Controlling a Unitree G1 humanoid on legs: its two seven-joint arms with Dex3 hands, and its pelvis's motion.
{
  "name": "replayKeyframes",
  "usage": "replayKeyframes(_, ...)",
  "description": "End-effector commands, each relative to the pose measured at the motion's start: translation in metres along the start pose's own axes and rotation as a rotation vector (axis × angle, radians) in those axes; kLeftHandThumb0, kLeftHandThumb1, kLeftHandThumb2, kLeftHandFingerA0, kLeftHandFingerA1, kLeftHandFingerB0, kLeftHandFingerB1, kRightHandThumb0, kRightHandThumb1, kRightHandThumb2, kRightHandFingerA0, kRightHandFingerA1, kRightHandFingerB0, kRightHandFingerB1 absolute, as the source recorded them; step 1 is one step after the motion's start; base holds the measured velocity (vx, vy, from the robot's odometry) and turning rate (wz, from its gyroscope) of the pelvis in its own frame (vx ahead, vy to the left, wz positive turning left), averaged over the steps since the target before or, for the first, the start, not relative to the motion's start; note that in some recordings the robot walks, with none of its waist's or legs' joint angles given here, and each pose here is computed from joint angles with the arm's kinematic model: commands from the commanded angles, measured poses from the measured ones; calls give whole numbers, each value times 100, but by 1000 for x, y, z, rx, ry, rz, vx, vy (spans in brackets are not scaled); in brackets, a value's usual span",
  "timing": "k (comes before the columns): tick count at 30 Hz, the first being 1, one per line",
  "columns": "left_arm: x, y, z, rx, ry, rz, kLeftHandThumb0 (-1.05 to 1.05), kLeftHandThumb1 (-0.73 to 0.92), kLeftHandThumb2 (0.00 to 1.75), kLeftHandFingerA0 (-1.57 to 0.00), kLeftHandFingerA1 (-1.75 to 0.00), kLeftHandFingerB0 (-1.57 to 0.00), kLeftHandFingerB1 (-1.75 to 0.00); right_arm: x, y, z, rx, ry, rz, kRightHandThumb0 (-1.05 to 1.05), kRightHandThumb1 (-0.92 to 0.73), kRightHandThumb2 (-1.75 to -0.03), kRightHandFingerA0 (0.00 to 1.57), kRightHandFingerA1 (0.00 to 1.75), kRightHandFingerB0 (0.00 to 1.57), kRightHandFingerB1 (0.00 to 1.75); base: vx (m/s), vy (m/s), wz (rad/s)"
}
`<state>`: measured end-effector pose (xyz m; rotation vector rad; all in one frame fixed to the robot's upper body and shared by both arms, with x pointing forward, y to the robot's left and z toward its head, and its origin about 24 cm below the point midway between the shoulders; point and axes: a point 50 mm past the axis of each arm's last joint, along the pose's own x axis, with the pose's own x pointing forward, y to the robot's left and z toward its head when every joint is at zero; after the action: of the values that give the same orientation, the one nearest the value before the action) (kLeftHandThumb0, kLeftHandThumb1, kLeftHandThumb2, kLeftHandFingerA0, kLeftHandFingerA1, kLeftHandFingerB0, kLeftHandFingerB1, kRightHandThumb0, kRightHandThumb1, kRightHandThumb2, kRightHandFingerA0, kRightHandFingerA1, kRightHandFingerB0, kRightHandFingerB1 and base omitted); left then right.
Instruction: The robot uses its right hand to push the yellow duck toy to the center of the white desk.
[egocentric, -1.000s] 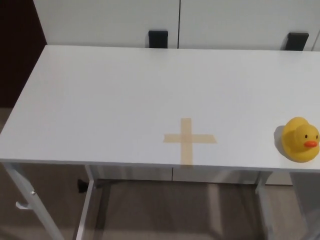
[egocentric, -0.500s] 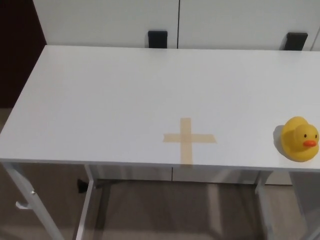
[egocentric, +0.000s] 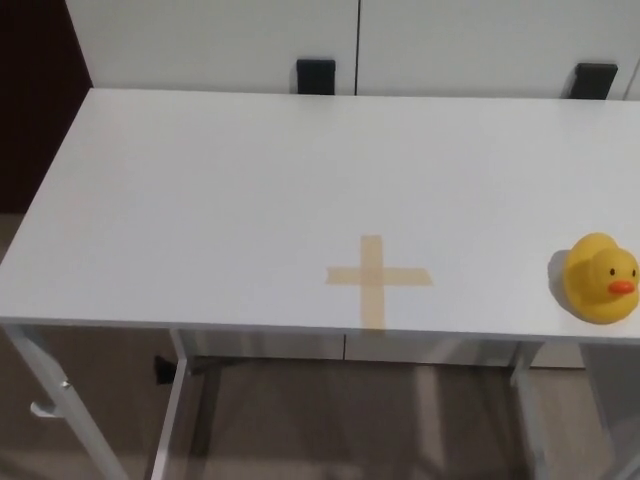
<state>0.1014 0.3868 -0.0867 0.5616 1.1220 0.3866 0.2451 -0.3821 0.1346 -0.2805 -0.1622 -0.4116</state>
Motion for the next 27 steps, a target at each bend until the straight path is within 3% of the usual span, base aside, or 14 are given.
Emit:
replayKeyframes(1, 0, 4, 6, 15, -73, 28, 1, -52, 163, -141, -95, -132, -94, 13, 40, -8, -18, 88, 109, -85, -83, -120, 11, 48, 4, 41, 0, 0, 0)
replayKeyframes(2, 0, 4, 6, 15, -76, 27, 1, -52, 163, -141, -95, -132, -94, 15, 43, -9, -23, 91, 115, -85, -83, -120, 11, 48, 4, 41, -3, -11, 7)
replayKeyframes(3, 0, 4, 7, 18, -79, 27, 3, -52, 163, -143, -93, -136, -92, 17, 49, -10, -33, 94, 129, -88, -92, -74, 19, 36, 14, 31, -3, -11, 8)
replayKeyframes(5, 0, 4, 8, 22, -82, 28, 3, -52, 163, -143, -93, -136, -92, 18, 55, -11, -45, 97, 145, -88, -92, -74, 19, 36, 14, 31, -2, -5, 4)
replayKeyframes(6, 0, 4, 9, 27, -87, 27, 3, -53, 165, -141, -94, -137, -93, 20, 61, -15, -62, 107, 160, -83, -80, -121, 11, 50, 1, 40, 0, 0, 0)
replayKeyframes(7, 0, 4, 9, 23, -86, 25, 13, -63, 175, -140, -92, -139, -91, 20, 66, -17, -64, 122, 174, -84, -92, -84, 8, 37, 7, 29, 0, 0, 0)
replayKeyframes(10, 0, 3, 8, 14, -78, 21, 11, -60, 175, -140, -92, -134, -91, 19, 77, -25, -72, 160, 191, -36, -51, -113, 0, 51, 0, 49, 0, 0, 0)
replayKeyframes(11, 0, 2, 8, 14, -76, 18, 14, -60, 175, -140, -92, -135, -91, 19, 78, -27, -77, 170, 193, -87, -92, -81, 14, 37, 11, 32, 0, 0, 0)
replayKeyframes(19, 0, 0, 10, 21, -99, 11, 17, -56, 175, -143, -90, -138, -90, 12, 105, -44, -96, 207, 262, -92, -92, -81, 17, 42, 10, 32, 0, 0, 0)
replayKeyframes(20, 0, -1, 10, 17, -89, 9, 22, -56, 150, -134, -98, -129, -94, 12, 110, -46, -96, 223, 265, -91, -92, -82, 18, 42, 9, 31, 0, 0, 0)
replayKeyframes(22, 0, -1, 9, 15, -86, 7, 19, -56, 174, -137, -96, -133, -93, 11, 113, -47, -98, 230, 268, -90, -92, -83, 17, 43, 9, 31, 0, 0, 0)
replayKeyframes(23, 0, -1, 9, 21, -87, 5, 19, -56, 175, -136, -95, -132, -94, 10, 116, -50, -102, 234, 273, -81, -81, -116, 12, 49, 6, 41, 0, 0, 0)
replayKeyframes(25, 0, -2, 9, 27, -88, 3, 19, -56, 175, -136, -95, -132, -94, 8, 118, -52, -107, 239, 279, -81, -81, -116, 12, 49, 6, 41, 0, 0, 0)
replayKeyframes(27, 0, -2, 9, 30, -92, 6, 12, -59, 175, -142, -91, -141, -88, 7, 127, -56, -149, 250, 308, -88, -92, -80, 17, 42, 12, 34, 0, 0, 0)
